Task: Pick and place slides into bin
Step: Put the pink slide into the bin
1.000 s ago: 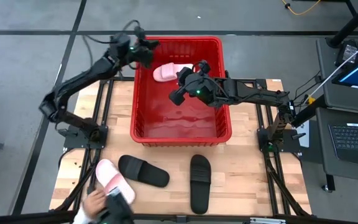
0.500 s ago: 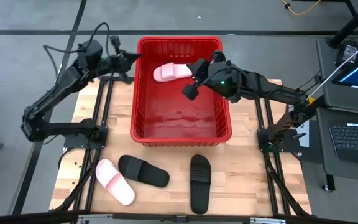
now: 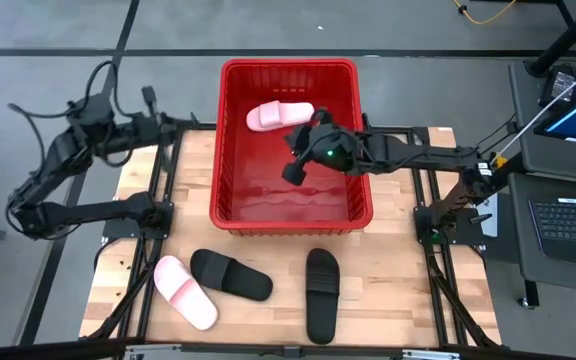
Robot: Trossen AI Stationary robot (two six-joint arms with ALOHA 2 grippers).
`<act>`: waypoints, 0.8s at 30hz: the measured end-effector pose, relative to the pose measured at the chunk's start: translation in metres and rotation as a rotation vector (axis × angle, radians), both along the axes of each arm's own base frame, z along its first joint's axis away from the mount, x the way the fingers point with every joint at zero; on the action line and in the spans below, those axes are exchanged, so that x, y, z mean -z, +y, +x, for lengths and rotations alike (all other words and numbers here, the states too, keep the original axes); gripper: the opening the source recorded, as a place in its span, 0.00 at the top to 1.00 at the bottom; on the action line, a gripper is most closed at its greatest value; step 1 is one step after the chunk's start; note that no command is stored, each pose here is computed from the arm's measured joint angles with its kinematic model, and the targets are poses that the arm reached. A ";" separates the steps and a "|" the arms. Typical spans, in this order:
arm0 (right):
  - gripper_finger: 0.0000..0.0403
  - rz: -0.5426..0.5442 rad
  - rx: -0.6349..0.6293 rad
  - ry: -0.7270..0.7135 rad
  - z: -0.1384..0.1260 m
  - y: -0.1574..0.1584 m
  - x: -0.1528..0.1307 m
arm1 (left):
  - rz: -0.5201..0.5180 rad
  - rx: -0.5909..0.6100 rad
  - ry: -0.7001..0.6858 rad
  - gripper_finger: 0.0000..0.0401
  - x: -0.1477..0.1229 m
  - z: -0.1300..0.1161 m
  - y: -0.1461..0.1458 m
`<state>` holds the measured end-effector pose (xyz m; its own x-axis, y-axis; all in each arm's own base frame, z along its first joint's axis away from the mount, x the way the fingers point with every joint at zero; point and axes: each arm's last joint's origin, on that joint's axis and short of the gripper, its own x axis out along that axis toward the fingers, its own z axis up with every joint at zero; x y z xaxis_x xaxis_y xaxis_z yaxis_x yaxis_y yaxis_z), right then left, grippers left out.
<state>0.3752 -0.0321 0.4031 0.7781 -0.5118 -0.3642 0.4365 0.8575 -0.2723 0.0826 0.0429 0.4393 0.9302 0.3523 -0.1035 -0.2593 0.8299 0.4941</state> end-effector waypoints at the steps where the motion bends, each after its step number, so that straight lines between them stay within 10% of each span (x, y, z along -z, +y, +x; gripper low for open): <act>1: 0.99 0.001 -0.046 -0.035 0.001 0.000 -0.001 | -0.038 0.022 -0.002 1.00 0.001 -0.003 -0.004; 24: 0.99 0.060 -0.359 -0.286 0.004 0.066 -0.029 | -0.357 0.240 0.036 0.99 0.012 -0.008 -0.028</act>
<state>0.3796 0.0340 0.4319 0.9758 -0.1760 -0.1299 0.1593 0.9787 -0.1295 0.0741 0.0150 0.4270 0.9749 0.0623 -0.2137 -0.0257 0.9851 0.1703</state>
